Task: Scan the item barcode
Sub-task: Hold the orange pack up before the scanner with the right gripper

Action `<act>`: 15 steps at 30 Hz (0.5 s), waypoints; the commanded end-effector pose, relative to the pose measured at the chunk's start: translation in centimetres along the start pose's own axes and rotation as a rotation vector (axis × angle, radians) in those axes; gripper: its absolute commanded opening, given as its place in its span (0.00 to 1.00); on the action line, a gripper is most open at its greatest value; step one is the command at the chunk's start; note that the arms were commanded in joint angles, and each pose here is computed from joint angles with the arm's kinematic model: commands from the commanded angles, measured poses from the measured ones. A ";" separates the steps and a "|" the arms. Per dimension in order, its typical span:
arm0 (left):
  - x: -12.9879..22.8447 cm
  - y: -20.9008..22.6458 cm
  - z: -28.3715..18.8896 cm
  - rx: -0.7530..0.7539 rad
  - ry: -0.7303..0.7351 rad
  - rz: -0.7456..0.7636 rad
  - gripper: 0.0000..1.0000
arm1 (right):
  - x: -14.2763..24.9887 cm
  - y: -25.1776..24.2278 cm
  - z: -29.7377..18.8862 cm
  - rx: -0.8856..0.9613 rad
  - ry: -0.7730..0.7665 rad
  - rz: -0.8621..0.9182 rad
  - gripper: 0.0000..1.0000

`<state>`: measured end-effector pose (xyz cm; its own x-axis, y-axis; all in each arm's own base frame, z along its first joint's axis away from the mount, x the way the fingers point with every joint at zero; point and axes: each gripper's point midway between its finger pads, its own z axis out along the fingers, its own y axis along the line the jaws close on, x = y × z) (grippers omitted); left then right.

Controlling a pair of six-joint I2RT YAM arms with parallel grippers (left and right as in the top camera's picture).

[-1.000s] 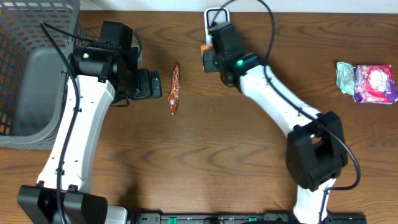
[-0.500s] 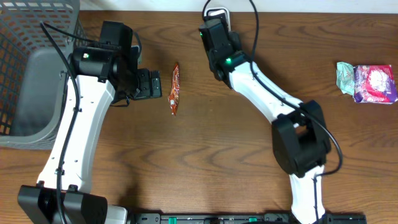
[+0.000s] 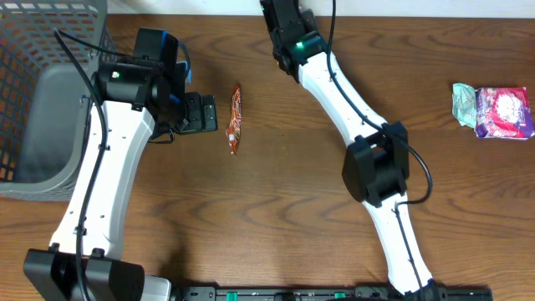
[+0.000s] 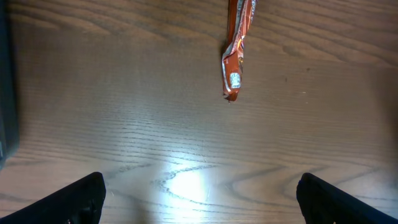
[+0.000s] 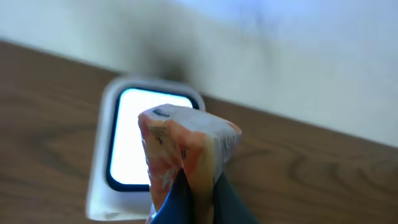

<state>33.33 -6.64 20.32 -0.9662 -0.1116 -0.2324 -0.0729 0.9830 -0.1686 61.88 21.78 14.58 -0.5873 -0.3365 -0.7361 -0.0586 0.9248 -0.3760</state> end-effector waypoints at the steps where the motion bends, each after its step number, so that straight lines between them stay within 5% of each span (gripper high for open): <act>1: 0.1 0.2 0.1 -0.011 0.005 -0.006 0.98 | 1.3 -0.7 1.5 0.026 0.034 -0.013 0.01; 15: 0.1 0.2 0.1 -0.011 0.005 -0.006 0.98 | 1.1 -5.9 1.4 0.119 0.077 0.154 0.01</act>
<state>33.33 -6.64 20.32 -0.9662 -0.1116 -0.2324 -0.0729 0.9830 -0.1686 61.99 18.08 11.78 -0.6759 -0.2926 -0.6765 -0.0138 0.9227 -0.3853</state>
